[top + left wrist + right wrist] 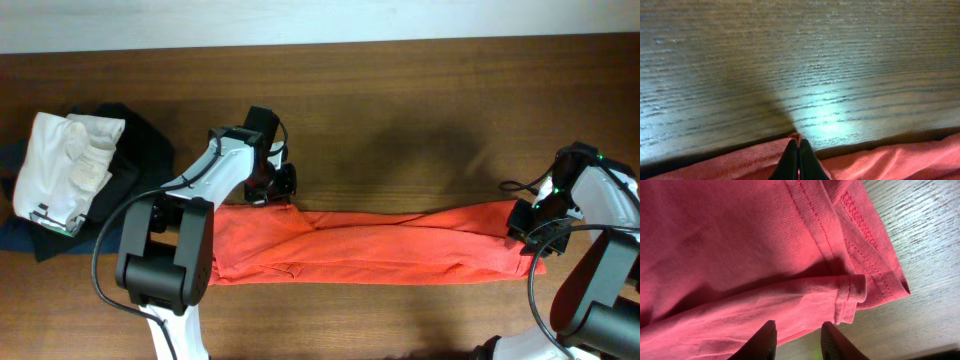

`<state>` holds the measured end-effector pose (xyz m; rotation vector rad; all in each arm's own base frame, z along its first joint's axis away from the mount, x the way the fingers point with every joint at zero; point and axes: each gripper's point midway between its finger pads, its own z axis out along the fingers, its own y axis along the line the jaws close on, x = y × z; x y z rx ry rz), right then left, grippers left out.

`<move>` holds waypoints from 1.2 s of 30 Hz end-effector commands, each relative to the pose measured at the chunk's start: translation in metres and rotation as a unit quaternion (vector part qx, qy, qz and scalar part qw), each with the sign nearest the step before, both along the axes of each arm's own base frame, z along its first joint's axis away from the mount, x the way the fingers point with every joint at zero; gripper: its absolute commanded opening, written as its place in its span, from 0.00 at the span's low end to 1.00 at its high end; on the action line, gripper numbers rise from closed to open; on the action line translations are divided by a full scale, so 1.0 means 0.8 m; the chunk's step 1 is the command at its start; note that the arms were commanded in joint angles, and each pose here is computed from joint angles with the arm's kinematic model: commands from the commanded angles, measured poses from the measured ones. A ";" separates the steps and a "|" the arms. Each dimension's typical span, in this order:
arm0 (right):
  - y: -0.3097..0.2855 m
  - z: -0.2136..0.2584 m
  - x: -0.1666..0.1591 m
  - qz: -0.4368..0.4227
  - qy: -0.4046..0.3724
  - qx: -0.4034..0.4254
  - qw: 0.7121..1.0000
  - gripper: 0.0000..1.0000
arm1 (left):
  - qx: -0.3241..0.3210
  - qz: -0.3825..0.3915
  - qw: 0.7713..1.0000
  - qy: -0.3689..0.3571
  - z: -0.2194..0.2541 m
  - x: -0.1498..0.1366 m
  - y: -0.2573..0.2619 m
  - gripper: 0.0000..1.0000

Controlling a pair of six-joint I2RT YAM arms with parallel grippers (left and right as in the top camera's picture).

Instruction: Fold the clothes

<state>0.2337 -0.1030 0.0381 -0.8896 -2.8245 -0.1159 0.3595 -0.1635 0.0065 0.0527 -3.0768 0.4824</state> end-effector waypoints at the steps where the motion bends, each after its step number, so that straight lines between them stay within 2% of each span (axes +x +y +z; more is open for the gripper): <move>1: 0.000 0.001 0.000 0.000 -0.003 0.001 1.000 0.33 | -0.014 0.002 1.000 0.007 0.026 0.006 -0.006 0.01; 4: -0.001 0.001 -0.001 0.000 -0.002 -0.002 1.000 0.33 | -0.082 -0.045 0.995 -0.035 0.126 -0.011 -0.053 0.01; 6: -0.001 0.001 -0.001 0.000 -0.002 -0.002 1.000 0.34 | -0.077 -0.071 0.993 -0.046 0.147 -0.032 -0.069 0.01; 7: -0.001 0.001 -0.001 0.000 -0.002 -0.002 1.000 0.34 | -0.074 -0.092 0.992 -0.033 0.153 -0.056 -0.082 0.01; 10: -0.001 0.001 -0.001 0.000 -0.002 -0.002 1.000 0.34 | -0.025 -0.143 0.989 0.032 0.133 -0.123 -0.094 0.00; 12: -0.001 0.001 -0.001 0.000 -0.002 -0.002 1.000 0.34 | -0.015 -0.166 0.985 0.054 0.121 -0.149 -0.101 0.00; 14: -0.001 0.001 -0.001 0.000 -0.001 -0.002 1.000 0.34 | -0.007 -0.177 0.982 0.069 0.111 -0.167 -0.105 0.00; 16: -0.001 0.001 -0.001 0.000 -0.001 -0.002 1.000 0.34 | -0.007 -0.180 0.981 0.069 0.109 -0.170 -0.107 0.00; 19: -0.001 0.001 -0.001 0.000 -0.002 -0.002 1.000 0.34 | -0.051 -0.167 0.980 0.098 0.118 -0.183 -0.123 0.00; 22: -0.001 0.001 -0.001 0.000 -0.002 -0.002 1.000 0.34 | -0.030 -0.169 0.984 0.041 0.110 -0.153 -0.123 0.01; 24: -0.001 0.001 -0.001 0.000 -0.002 -0.002 1.000 0.34 | 0.038 -0.153 0.987 -0.017 0.099 -0.120 -0.103 0.01; 26: -0.001 0.001 -0.001 0.000 -0.001 -0.001 1.000 0.34 | 0.079 -0.144 0.984 -0.068 0.095 -0.090 -0.093 0.01; 28: -0.001 0.001 -0.001 0.000 -0.001 -0.002 1.000 0.34 | 0.111 -0.126 0.982 -0.086 0.092 -0.078 -0.081 0.01; 30: -0.001 0.001 -0.001 0.000 -0.001 -0.002 1.000 0.34 | 0.173 -0.104 0.974 -0.107 0.087 -0.066 -0.053 0.01; 31: -0.001 0.001 -0.001 0.000 -0.001 -0.002 1.000 0.34 | 0.178 -0.104 0.973 -0.104 0.080 -0.069 -0.050 0.01; 32: -0.001 0.001 -0.001 0.000 -0.001 -0.002 1.000 0.34 | 0.180 -0.105 0.973 -0.100 0.074 -0.072 -0.047 0.10; 33: -0.001 0.001 -0.001 0.000 -0.002 -0.002 1.000 0.34 | 0.183 -0.107 0.973 -0.094 0.064 -0.077 -0.043 0.53; 34: -0.001 0.001 -0.001 0.000 -0.001 -0.002 1.000 0.34 | 0.183 -0.107 0.973 -0.095 0.060 -0.078 -0.043 0.71; 36: -0.001 0.001 -0.001 0.000 -0.001 -0.002 1.000 0.34 | 0.175 -0.098 0.974 -0.109 0.068 -0.067 -0.043 0.76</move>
